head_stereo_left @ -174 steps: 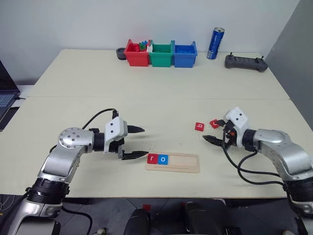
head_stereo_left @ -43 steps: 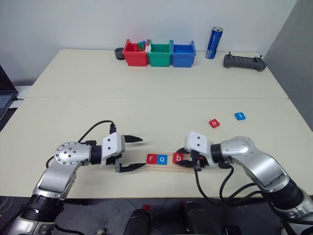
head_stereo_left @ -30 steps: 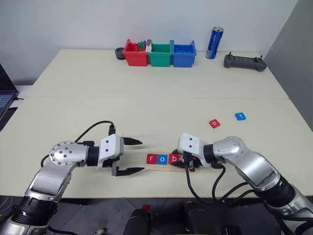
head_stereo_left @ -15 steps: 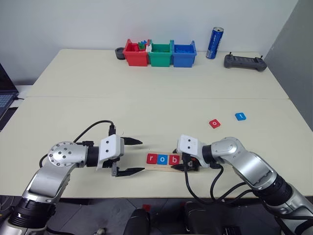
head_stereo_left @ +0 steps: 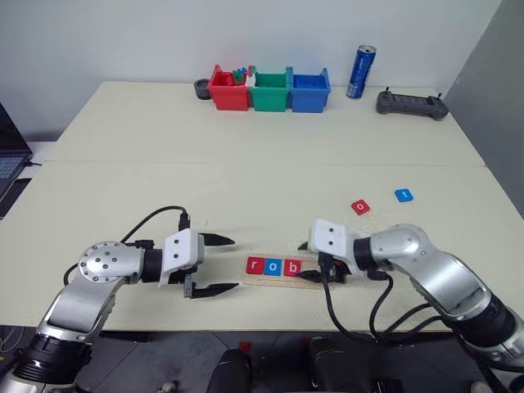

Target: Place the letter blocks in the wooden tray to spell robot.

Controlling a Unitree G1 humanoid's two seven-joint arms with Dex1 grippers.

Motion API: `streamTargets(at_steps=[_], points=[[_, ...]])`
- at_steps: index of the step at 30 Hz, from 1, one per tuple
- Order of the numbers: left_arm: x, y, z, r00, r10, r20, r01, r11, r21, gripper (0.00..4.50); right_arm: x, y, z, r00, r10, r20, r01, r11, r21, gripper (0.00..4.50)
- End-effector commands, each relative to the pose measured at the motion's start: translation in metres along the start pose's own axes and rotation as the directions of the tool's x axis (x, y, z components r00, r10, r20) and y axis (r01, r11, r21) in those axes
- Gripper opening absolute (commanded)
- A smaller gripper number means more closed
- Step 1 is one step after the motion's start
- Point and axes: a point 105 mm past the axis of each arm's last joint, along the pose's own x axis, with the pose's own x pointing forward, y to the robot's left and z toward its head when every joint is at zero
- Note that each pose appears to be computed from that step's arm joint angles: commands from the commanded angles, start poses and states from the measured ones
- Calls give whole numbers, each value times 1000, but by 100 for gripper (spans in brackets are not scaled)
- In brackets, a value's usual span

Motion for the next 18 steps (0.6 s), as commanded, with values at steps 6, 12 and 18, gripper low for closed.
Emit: streamTargets(at_steps=[6, 12, 18], points=[[-9, 7, 0, 999, 24, -26, -23, 999, 38, 450, -1, -1, 2, 1000, -14, -11, 12, 996, -91, 1], [-4, 8, 5, 1000, 23, -17, -22, 999, 44, 450, 6, 3, -2, 999, 11, -39, -14, 996, -88, 1], [-2, 8, 9, 1000, 23, -11, -22, 999, 47, 450, 12, 0, 6, 1000, 20, -24, -22, 994, -104, 1]])
